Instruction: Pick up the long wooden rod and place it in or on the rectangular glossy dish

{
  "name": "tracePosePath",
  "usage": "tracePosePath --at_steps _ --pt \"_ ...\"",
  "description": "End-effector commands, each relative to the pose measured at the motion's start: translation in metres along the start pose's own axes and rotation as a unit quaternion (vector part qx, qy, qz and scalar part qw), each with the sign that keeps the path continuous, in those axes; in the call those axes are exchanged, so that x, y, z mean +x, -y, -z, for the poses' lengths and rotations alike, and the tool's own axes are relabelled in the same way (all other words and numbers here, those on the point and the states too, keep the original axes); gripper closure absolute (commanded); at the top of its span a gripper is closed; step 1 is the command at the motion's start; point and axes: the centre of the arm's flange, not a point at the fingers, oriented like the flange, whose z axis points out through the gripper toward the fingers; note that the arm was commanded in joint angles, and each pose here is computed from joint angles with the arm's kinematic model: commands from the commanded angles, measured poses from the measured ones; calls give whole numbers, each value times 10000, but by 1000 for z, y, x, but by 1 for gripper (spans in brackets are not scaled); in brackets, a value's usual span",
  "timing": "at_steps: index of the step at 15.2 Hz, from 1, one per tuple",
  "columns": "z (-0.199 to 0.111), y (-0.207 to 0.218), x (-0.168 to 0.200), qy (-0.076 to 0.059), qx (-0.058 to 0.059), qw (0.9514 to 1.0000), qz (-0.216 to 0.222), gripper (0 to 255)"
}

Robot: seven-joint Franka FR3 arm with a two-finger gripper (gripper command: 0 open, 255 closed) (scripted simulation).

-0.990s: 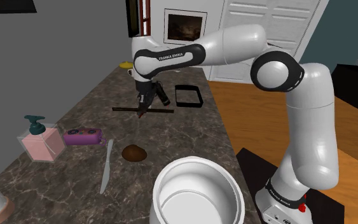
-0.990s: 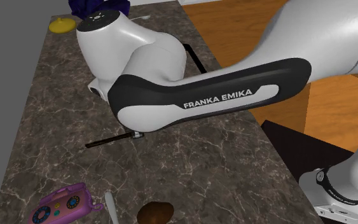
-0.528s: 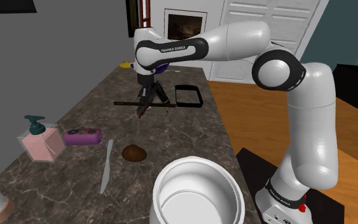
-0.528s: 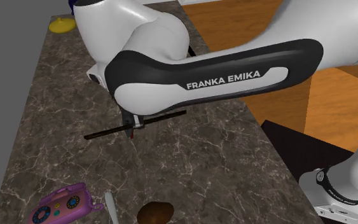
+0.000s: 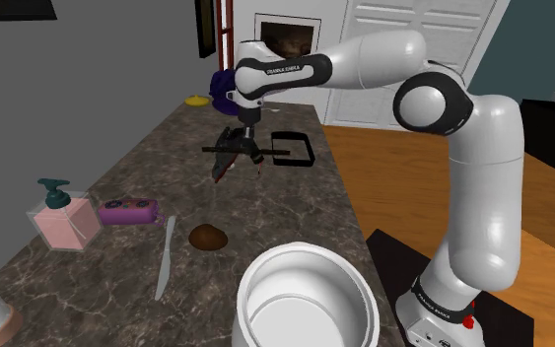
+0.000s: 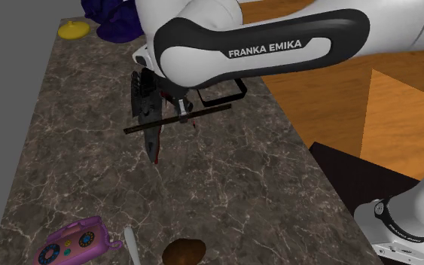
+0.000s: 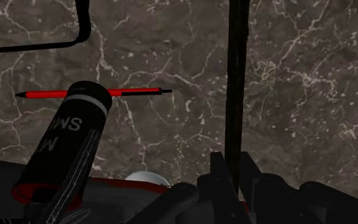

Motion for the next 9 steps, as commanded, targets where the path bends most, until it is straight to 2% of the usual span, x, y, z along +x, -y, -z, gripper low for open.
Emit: tracePosePath --at_steps 1,9 --pt "1 -23 -15 -1 1 10000 8 255" --pt "4 -109 -75 -1 1 10000 8 255"
